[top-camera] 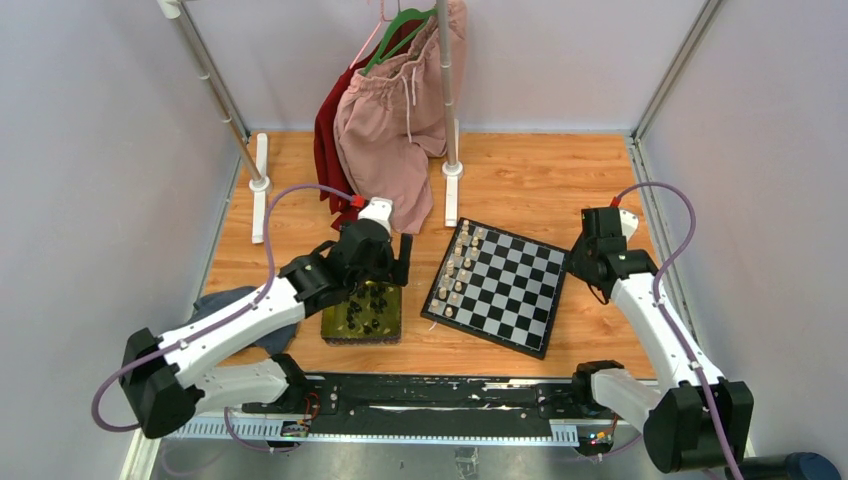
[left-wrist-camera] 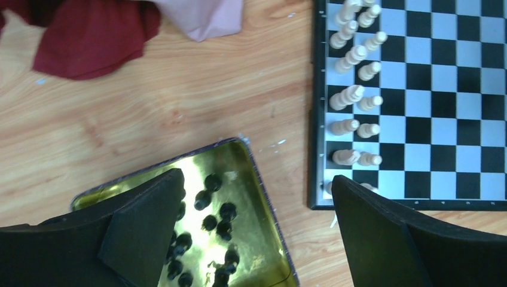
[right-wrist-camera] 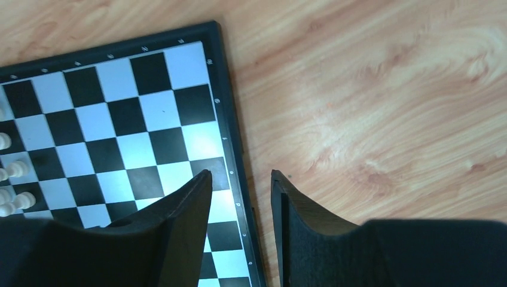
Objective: Set up the chess pieces on the board
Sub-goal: Move the chessboard to the center of the board, then pick up the chess piece from the storage box.
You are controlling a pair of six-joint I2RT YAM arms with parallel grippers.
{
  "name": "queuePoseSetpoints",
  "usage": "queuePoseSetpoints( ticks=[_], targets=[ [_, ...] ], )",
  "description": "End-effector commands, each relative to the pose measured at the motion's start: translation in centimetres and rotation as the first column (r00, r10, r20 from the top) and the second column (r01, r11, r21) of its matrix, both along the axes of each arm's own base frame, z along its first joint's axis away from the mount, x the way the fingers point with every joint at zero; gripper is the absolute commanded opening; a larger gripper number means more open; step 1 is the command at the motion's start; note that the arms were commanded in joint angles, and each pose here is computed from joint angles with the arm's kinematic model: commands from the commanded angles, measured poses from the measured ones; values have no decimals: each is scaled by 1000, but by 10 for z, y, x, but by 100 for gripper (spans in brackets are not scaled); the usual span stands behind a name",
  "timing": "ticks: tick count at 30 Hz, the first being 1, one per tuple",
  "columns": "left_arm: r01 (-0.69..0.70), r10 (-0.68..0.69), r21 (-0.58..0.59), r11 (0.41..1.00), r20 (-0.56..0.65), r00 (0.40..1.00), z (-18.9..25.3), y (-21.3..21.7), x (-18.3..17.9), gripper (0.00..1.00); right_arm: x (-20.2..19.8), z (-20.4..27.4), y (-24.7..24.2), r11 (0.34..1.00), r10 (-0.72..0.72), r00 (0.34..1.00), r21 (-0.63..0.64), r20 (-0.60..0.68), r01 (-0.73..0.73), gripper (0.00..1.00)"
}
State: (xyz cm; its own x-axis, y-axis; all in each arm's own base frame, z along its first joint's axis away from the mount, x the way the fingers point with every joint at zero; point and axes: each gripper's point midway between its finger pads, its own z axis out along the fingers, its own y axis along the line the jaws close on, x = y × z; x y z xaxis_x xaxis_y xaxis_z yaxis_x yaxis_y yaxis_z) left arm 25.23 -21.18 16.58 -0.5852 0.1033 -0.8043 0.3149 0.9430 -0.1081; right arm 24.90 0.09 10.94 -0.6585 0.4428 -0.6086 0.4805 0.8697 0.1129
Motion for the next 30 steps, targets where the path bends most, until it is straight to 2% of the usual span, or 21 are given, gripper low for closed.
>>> queuePoseSetpoints(
  ticks=[1, 6, 11, 17, 21, 25, 30],
  targets=[
    [-172, 173, 47, 984, 3, 985, 1, 47, -13, 100, -5, 11, 1, 994, 88, 996, -63, -32, -90, 46],
    [-281, 281, 64, 958, -4, 960, -14, 79, -29, 95, -2, 14, 10, 991, 121, 993, -53, 4, -120, 46],
    [-344, 348, 102, 934, -23, 937, -31, 95, -36, 83, -4, 16, 13, 988, 143, 990, -57, 15, -142, 46],
    [-338, 353, 159, 928, -80, 932, -55, 90, -37, 75, -9, 13, 15, 987, 152, 988, -62, 14, -151, 45],
    [-326, 344, 161, 931, -95, 934, -64, 84, -35, 61, -11, 10, 15, 986, 154, 988, -64, 7, -153, 45],
    [-321, 340, 163, 933, -106, 934, -70, 80, -33, 55, -11, 9, 14, 986, 154, 988, -67, 4, -154, 45],
    [-308, 332, 174, 935, -132, 934, -83, 75, -33, 55, -9, 9, 14, 985, 158, 987, -71, 3, -157, 45]
  ],
)
